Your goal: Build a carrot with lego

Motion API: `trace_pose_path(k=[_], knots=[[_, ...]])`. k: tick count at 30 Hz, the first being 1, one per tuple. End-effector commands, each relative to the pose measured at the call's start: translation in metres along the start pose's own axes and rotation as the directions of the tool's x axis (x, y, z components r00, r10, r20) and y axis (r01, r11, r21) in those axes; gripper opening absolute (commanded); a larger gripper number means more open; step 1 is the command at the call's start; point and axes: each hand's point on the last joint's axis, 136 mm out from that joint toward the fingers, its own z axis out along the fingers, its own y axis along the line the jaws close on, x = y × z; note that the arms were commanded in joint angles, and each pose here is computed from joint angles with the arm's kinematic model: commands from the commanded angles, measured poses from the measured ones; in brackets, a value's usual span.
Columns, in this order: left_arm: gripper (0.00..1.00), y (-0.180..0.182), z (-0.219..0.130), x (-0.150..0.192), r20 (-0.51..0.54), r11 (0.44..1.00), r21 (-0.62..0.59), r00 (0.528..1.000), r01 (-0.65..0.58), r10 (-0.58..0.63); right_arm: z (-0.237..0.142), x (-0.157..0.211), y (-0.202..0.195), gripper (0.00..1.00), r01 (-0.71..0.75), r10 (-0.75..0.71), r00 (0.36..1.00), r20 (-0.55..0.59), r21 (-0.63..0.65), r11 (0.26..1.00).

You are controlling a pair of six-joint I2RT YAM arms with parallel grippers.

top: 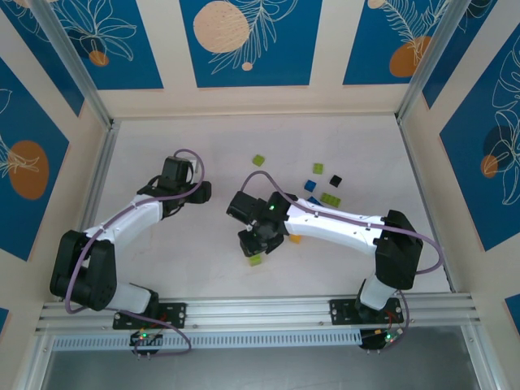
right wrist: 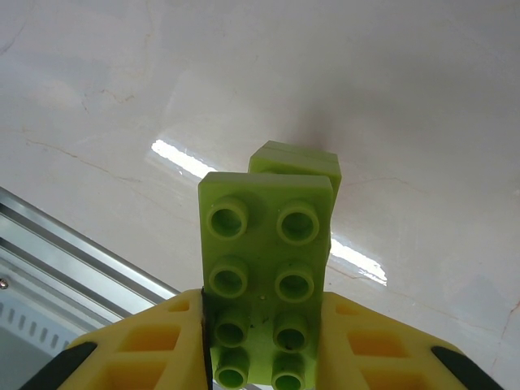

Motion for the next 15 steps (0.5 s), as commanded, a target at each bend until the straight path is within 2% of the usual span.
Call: trace_pose_path(k=[1,15], knots=[[0.67,0.003,-0.006,-0.003,0.022,1.0,0.01,1.0,0.013,-0.013,0.004,0.006,0.004,0.31,-0.013,0.013,0.999,-0.029,0.002,1.0],[0.67,0.002,-0.005,-0.003,0.022,1.0,0.013,1.0,0.013,-0.014,0.014,0.016,-0.005,0.31,-0.057,0.059,0.997,-0.055,0.046,0.997]])
